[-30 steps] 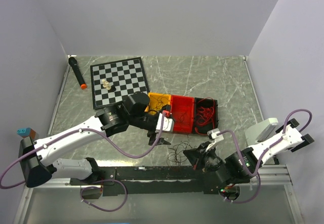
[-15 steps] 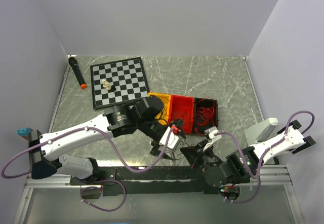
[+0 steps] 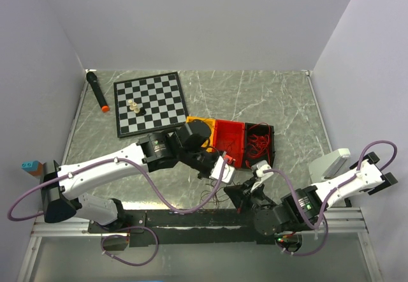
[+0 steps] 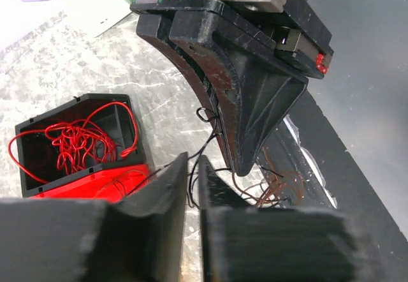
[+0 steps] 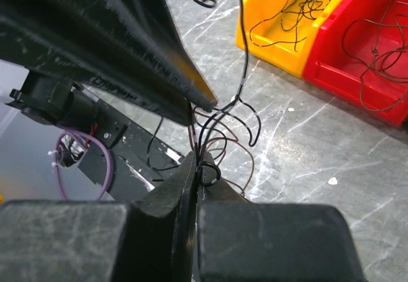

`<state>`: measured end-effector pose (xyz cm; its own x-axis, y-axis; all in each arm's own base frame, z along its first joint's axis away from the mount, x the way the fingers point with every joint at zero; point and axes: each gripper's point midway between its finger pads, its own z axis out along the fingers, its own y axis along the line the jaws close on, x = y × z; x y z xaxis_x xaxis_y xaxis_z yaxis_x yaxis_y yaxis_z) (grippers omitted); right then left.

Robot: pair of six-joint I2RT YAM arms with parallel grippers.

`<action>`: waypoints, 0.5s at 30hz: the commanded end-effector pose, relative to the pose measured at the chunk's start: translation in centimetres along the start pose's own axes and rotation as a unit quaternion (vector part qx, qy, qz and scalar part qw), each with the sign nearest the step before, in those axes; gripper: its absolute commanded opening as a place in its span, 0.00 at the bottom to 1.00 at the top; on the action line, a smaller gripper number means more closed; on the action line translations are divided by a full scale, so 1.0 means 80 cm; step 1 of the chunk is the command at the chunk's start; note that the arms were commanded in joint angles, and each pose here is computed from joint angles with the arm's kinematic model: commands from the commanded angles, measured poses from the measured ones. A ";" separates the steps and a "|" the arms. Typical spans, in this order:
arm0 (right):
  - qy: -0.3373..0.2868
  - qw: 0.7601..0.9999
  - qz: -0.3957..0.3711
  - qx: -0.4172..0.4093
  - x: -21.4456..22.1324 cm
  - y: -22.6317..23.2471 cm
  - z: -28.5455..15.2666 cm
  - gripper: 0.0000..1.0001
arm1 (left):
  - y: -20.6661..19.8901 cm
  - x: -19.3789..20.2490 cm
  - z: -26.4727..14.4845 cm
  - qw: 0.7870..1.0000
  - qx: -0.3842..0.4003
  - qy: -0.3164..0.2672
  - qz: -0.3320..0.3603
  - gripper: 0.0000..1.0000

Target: Untangle the cables

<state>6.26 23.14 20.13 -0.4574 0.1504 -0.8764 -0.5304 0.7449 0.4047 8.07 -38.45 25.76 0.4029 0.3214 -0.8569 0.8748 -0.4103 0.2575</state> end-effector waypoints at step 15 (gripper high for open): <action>-0.006 0.998 0.047 0.038 0.005 -0.035 -0.002 0.40 | 0.055 -0.045 -0.035 0.992 -0.115 -0.006 0.056 0.01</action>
<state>6.98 21.84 19.60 -0.4843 0.2027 -0.8511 -0.4681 0.7618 0.4478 9.59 -38.37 25.31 0.4424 0.3618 -0.8206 0.8790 -0.3566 0.3167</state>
